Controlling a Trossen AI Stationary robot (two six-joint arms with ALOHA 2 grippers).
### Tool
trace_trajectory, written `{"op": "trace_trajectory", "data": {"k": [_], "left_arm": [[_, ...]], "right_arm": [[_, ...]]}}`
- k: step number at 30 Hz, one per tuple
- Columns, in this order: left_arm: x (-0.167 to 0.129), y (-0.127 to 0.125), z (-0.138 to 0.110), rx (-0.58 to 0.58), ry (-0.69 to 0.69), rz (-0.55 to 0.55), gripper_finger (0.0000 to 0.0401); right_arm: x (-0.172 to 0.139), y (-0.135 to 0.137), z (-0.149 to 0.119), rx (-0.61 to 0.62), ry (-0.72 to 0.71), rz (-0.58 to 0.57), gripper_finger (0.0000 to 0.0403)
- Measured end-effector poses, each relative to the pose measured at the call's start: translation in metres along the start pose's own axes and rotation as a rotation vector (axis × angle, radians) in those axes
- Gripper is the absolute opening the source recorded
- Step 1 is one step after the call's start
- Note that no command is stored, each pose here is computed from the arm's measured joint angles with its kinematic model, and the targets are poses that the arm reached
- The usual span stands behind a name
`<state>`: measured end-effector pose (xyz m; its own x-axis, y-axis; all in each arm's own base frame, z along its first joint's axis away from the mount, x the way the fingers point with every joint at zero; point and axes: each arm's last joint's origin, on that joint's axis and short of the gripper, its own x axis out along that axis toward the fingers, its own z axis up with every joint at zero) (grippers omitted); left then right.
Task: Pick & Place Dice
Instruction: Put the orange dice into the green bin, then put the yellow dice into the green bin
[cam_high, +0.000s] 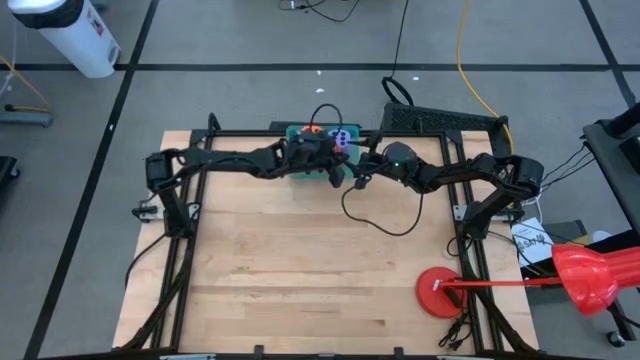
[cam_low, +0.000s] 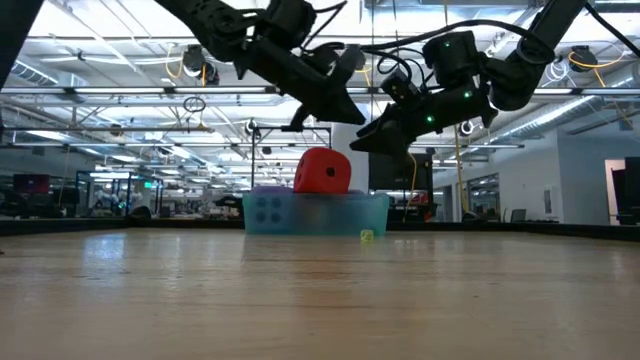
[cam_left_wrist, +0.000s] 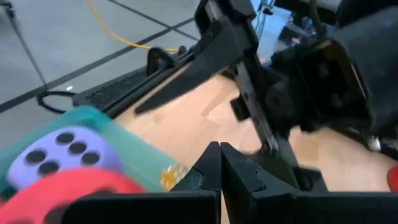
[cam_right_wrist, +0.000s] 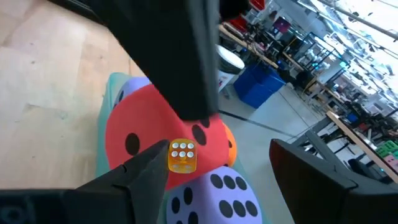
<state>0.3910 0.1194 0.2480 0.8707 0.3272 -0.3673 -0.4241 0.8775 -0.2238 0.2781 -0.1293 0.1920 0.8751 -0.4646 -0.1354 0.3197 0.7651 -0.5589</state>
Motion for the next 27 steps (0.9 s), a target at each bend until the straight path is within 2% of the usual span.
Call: {"op": "trace_trajectory", "data": {"k": [5,10,14,20,23,27], "left_arm": [[0.013,0.0,-0.001,0.006,0.042,-0.012,0.0001],[0.022,0.009,-0.005,0.009,0.071,0.035,0.0001],[0.022,0.017,-0.005,0.001,0.078,0.081,0.0001],[0.019,0.019,-0.002,0.004,0.081,0.088,0.0001],[0.013,0.016,0.0,0.058,0.098,0.078,0.0001],[-0.018,-0.008,0.02,0.193,0.069,0.015,0.0001]], "right_arm": [[0.0,-0.001,0.001,0.003,0.0,-0.029,0.0267],[-0.001,-0.001,0.0,0.001,0.005,-0.027,0.0267],[-0.001,-0.001,0.0,-0.003,0.025,-0.04,0.0267],[-0.005,-0.005,0.004,0.005,0.03,-0.036,0.0267],[-0.011,-0.008,0.009,0.019,0.035,-0.036,0.0267],[-0.023,-0.014,0.016,0.118,0.066,-0.012,0.0267]]}}
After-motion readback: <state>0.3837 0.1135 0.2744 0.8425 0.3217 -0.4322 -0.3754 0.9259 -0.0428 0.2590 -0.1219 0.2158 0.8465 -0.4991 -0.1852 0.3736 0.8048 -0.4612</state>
